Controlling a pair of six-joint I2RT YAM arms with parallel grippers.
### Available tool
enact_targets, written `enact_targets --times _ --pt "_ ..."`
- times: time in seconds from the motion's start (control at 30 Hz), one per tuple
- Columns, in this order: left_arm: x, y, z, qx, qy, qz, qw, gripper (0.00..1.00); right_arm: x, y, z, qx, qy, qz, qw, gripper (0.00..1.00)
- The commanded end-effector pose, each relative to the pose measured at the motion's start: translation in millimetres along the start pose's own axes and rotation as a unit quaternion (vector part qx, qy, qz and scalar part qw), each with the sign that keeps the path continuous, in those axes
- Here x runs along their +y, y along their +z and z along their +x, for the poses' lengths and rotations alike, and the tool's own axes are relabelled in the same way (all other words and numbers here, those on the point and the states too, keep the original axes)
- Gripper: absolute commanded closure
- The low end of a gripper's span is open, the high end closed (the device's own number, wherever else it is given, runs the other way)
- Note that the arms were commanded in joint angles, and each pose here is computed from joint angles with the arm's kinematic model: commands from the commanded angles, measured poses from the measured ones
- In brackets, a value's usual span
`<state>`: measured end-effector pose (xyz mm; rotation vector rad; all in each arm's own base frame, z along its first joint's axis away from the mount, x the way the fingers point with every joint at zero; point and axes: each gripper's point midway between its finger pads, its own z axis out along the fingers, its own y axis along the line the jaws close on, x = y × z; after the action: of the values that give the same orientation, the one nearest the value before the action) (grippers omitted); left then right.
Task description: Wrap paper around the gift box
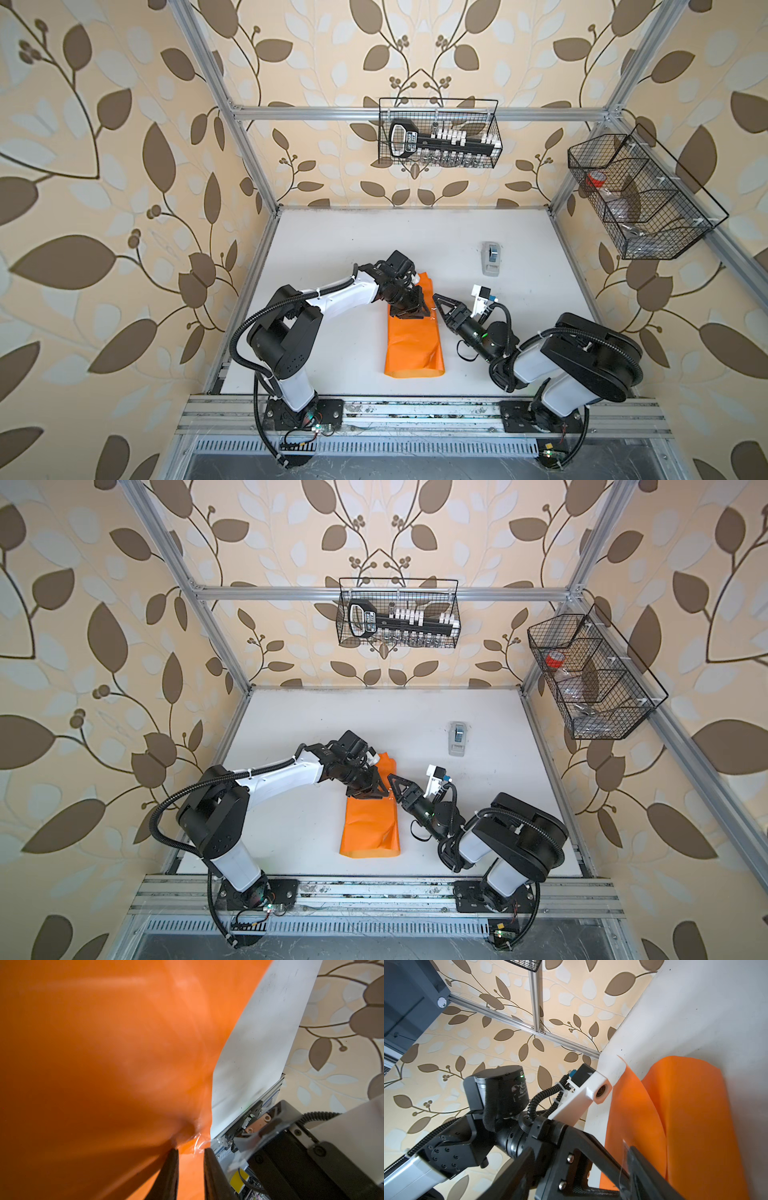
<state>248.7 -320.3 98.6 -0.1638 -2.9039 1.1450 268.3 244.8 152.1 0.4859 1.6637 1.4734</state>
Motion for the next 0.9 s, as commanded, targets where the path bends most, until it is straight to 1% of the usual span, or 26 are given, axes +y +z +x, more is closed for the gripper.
enact_targets --times 0.0,0.47,0.87 --pt "48 25 18 0.029 -0.028 -0.075 0.996 0.76 17 8 -3 -0.010 -0.002 -0.032 0.999 0.29" --pt "49 25 20 0.030 -0.027 -0.077 0.996 0.78 4 17 3 -0.004 -0.019 -0.015 1.000 0.30" --pt "49 25 21 0.032 -0.027 -0.077 0.996 0.78 -8 16 2 -0.009 -0.034 0.004 0.999 0.30"
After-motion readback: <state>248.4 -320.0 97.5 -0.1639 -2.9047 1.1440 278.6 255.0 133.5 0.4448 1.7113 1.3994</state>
